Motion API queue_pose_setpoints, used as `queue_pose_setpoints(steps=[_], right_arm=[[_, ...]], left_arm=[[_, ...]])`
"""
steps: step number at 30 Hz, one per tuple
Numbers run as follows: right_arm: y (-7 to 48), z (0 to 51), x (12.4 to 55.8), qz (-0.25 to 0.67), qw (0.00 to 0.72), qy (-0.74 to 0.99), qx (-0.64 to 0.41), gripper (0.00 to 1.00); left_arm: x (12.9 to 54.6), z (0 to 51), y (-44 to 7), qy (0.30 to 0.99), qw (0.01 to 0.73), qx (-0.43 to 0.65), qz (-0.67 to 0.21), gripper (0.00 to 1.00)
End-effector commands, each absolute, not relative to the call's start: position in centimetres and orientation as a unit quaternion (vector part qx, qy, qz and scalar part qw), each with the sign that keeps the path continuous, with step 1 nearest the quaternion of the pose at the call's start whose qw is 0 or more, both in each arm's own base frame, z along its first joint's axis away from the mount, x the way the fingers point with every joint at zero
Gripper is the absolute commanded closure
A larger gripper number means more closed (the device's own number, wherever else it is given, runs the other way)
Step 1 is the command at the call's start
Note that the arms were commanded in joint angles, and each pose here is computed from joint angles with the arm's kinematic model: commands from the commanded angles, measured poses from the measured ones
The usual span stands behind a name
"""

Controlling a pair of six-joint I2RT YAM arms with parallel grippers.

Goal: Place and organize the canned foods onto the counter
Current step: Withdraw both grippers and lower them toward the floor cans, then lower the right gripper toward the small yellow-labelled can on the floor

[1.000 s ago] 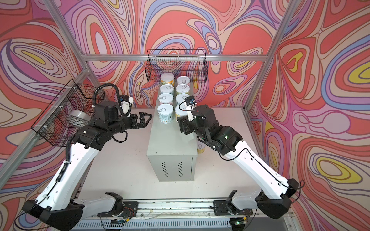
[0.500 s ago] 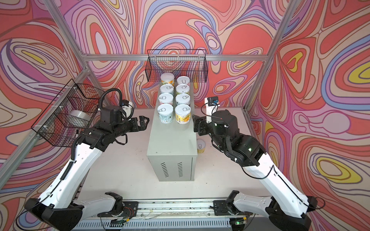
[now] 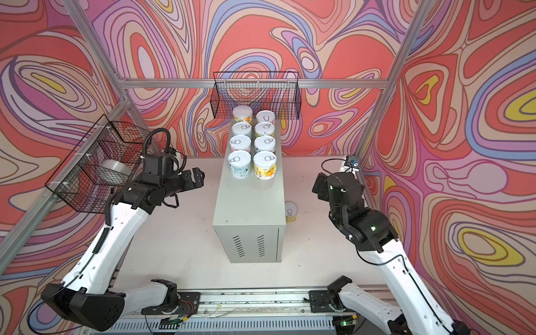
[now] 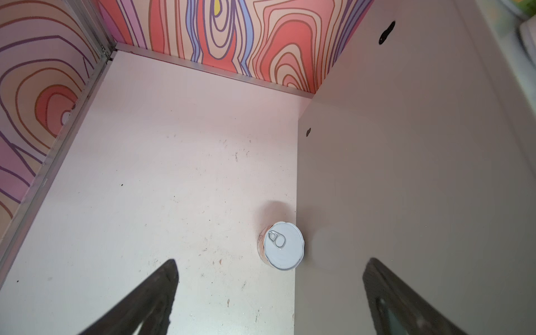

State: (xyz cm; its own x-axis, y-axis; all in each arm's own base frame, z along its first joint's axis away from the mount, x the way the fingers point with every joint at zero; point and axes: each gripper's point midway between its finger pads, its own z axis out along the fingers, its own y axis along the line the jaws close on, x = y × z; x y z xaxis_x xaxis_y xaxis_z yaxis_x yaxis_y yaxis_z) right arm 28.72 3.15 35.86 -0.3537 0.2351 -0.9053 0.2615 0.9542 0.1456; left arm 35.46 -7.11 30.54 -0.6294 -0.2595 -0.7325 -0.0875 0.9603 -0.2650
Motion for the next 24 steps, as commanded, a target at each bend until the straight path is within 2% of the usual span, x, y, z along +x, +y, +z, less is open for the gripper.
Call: queue_pose_setpoints(steps=[1, 8, 15, 24], right_arm=[[3.9, 33.5, 29.1, 0.035, 0.524, 0.835, 0.162, 0.02], [3.8, 29.0, 30.5, 0.056, 0.483, 0.855, 0.182, 0.02], [4.8, 25.0, 32.0, 0.140, 0.435, 0.867, 0.199, 0.02], [6.2, 20.3, 34.0, 0.159, 0.384, 0.885, 0.210, 0.03]], left_arm=[[34.8, 29.4, -7.3, 0.904, 0.403, -0.092, -0.106, 0.00], [34.3, 27.8, -7.3, 0.914, 0.386, -0.082, -0.100, 0.00], [33.6, 25.9, -7.5, 0.911, 0.388, -0.083, -0.113, 0.02], [32.8, 22.5, -7.7, 0.909, 0.383, -0.097, -0.132, 0.03]])
